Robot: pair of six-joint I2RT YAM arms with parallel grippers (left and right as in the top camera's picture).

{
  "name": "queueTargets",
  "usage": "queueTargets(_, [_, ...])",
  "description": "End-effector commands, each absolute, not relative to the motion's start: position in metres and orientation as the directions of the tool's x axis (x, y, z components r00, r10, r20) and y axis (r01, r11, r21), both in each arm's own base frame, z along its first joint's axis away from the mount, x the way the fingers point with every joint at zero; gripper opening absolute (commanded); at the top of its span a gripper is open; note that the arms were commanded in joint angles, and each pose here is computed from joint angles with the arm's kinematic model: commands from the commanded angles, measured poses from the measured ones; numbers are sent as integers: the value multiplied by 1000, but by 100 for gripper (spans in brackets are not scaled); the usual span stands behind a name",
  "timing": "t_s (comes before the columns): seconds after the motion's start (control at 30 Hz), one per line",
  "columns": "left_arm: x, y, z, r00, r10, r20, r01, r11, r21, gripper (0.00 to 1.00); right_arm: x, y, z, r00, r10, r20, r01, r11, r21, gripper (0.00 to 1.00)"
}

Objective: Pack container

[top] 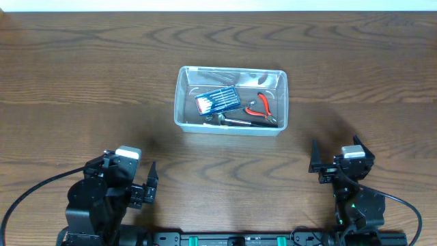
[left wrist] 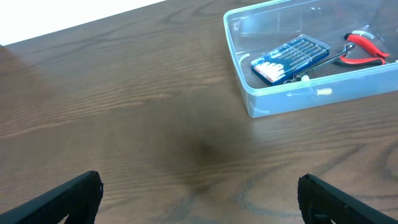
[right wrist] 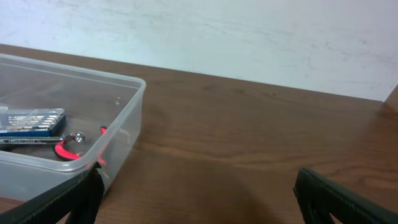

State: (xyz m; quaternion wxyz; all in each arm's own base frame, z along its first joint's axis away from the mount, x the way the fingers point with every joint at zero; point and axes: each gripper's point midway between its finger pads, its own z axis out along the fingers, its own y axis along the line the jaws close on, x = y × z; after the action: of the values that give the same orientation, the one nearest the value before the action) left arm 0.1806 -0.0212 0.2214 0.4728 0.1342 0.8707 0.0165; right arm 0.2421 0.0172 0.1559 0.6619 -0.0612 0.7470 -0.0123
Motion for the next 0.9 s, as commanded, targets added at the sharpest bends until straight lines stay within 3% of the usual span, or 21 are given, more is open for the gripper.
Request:
queueTargets(0.0, [180, -20, 221, -518, 246, -819, 209, 965, 158, 98, 242, 15, 155, -111, -111, -988, -69, 992, -103, 99])
queueTargets(0.33, [167, -26, 219, -504, 243, -829, 243, 961, 133, 98, 242, 15, 155, -111, -111, -988, -69, 992, -103, 99])
queueTargets(0.53, [160, -34, 220, -349, 222, -911, 265, 955, 131, 98, 242, 15, 155, -111, -111, -988, -69, 992, -103, 99])
queueTargets(0.87, [219, -35, 221, -28, 182, -983, 180, 968, 174, 98, 242, 15, 155, -111, -111, -988, -69, 992, -103, 99])
